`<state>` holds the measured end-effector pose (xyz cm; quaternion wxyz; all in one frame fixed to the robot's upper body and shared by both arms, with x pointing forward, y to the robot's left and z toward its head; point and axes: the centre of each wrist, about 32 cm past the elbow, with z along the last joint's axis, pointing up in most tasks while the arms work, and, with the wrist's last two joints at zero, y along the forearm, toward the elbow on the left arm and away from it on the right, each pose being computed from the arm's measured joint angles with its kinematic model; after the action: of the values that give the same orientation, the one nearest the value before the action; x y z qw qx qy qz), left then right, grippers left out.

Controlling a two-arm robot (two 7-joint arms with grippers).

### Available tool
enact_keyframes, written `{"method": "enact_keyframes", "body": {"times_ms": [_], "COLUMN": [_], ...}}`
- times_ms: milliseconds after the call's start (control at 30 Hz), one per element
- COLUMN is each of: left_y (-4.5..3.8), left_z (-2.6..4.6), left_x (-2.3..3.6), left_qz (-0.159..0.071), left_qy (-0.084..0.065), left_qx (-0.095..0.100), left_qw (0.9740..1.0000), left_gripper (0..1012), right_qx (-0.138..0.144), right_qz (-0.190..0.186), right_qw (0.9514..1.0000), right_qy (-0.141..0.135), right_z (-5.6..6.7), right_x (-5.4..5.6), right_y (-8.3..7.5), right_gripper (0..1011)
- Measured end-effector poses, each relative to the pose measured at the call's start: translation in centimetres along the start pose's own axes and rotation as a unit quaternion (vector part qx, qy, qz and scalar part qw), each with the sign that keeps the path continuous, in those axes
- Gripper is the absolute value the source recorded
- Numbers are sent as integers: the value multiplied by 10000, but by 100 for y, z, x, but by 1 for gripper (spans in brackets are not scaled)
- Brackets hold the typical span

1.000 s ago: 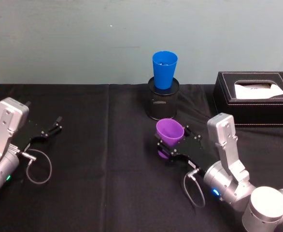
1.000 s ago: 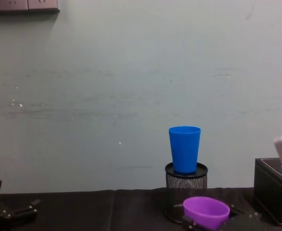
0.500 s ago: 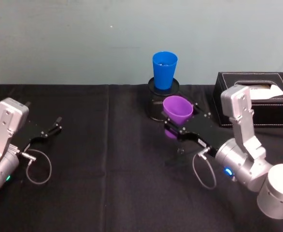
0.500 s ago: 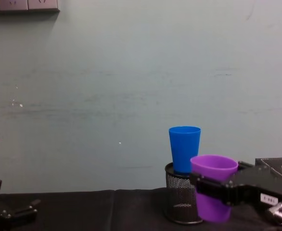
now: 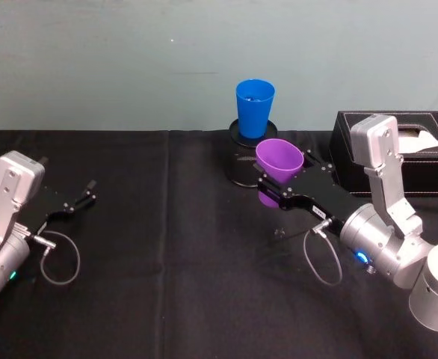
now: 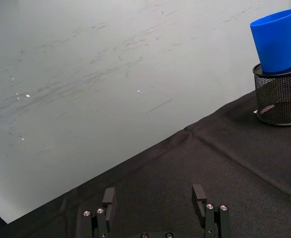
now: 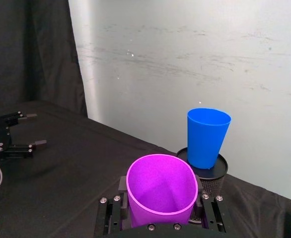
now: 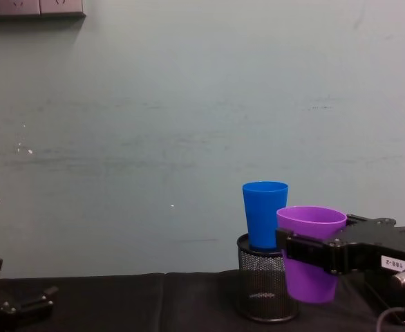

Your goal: Pick up one cup with a gripper and tap it against the other cup.

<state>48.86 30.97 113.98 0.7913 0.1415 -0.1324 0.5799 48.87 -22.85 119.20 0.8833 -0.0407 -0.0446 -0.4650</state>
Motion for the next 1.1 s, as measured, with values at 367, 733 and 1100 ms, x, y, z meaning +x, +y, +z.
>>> {"method": "enact_keyframes", "body": {"times_ms": [367,733,1100], "left_y": [0,0,0], "left_z": [0,0,0], "left_x": [0,0,0], "left_qz": [0,0,0], "left_qy": [0,0,0], "left_qx": [0,0,0], "left_qw": [10000,10000,10000], "left_gripper": [1000,1000,1000], "right_qx": [8,18,28], "right_qz": [10,14,13], "right_qw": [10000,10000,10000], "right_qy": [-6,-8,-5], "right_z": [-4,-6,-5], "right_x": [2,2,2], "right_y": [2,5,5], "right_gripper": [721,721,721]}}
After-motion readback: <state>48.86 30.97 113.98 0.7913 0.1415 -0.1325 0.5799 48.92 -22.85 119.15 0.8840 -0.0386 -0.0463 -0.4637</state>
